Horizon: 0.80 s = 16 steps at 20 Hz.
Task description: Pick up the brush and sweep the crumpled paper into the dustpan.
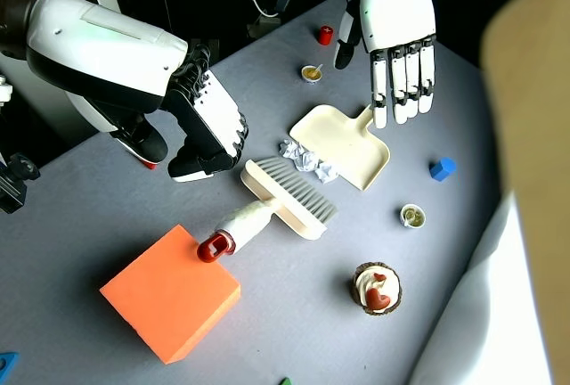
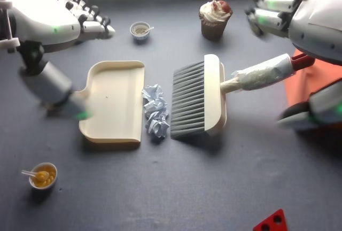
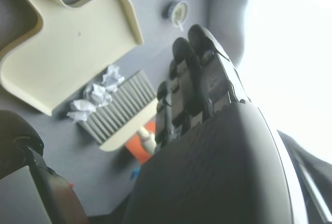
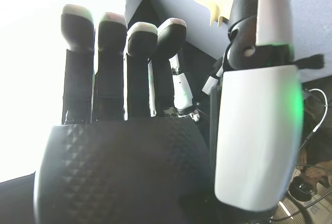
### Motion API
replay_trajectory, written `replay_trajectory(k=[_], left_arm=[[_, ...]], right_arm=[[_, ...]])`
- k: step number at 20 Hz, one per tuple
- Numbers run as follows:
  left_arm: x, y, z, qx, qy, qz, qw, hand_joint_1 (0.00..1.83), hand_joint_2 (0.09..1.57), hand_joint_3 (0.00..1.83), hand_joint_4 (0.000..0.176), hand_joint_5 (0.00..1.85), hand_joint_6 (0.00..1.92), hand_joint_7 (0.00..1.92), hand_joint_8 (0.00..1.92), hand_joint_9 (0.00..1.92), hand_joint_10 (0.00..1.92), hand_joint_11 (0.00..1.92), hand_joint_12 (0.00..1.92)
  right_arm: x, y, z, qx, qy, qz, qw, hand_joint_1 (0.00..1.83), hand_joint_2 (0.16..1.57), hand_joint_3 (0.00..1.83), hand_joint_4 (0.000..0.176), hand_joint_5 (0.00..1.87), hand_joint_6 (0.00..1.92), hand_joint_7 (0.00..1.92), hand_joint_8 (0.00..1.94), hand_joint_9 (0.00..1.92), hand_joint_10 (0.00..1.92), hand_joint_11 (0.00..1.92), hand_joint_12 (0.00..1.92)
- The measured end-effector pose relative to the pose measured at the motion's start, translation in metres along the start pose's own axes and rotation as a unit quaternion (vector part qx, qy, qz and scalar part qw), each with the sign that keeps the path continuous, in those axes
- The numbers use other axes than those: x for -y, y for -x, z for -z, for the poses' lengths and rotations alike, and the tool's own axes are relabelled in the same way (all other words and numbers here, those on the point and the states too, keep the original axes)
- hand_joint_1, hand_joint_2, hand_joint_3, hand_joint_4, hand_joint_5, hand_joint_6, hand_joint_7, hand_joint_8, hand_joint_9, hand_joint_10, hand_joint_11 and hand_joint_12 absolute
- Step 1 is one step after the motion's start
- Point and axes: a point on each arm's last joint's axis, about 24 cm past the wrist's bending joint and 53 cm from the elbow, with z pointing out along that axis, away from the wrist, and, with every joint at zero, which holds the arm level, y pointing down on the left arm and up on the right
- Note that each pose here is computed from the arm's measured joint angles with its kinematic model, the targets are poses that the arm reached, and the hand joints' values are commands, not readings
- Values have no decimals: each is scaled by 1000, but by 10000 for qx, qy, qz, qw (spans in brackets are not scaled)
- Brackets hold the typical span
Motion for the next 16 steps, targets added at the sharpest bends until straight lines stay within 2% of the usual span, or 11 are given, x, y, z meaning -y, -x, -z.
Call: replay_trajectory(k=[6, 9, 10, 11, 13, 14, 16], left_arm=[[-1, -1, 0, -28, 17, -83, 10000, 0, 758, 0, 0, 51, 1, 60, 2, 68, 3, 42, 83], [-5, -8, 0, -187, 106, -223, 9995, 0, 760, 0, 0, 42, 0, 47, 0, 53, 0, 26, 72], [-6, -10, 0, -237, 134, -232, 9994, 37, 775, 4, 0, 46, 2, 52, 2, 61, 3, 36, 75], [-7, -11, 0, -245, 141, -242, 9993, 150, 796, 11, 0, 57, 6, 70, 9, 78, 9, 55, 82], [-8, -3, -3, -72, 89, -253, 9996, 339, 795, 6, 0, 45, 0, 58, 1, 69, 3, 67, 83], [-9, 1, -3, 115, 21, -239, 9996, 446, 788, 1, 0, 38, 0, 52, 0, 69, 3, 68, 82], [-13, 0, -4, 340, -81, 1, 9994, 561, 781, 0, 0, 5, 0, 33, 0, 61, 0, 69, 79]], right_arm=[[-2, 0, 0, -4, 28, 12, 10000, 0, 798, 10, 0, 35, 11, 49, 10, 68, 9, 60, 68], [-2, 0, 0, -3, 27, 12, 10000, 0, 802, 8, 0, 13, 1, 37, 1, 53, 1, 39, 54], [-2, 0, 0, -4, 30, 12, 10000, 0, 808, 10, 0, 24, 6, 41, 3, 56, 3, 45, 55], [-2, 0, 0, -4, 30, 12, 10000, 0, 808, 9, 0, 6, 1, 21, 0, 41, 0, 40, 51], [-2, 0, 0, -4, 32, 12, 10000, 0, 815, 10, 0, 9, 3, 22, 2, 40, 1, 47, 52], [-3, 0, 0, -8, 39, 12, 10000, 0, 821, 11, 0, 4, 0, 12, 0, 28, 0, 34, 45], [-2, 0, 0, -3, 25, 12, 10000, 0, 827, 10, 0, 21, 7, 40, 11, 50, 9, 53, 50]])
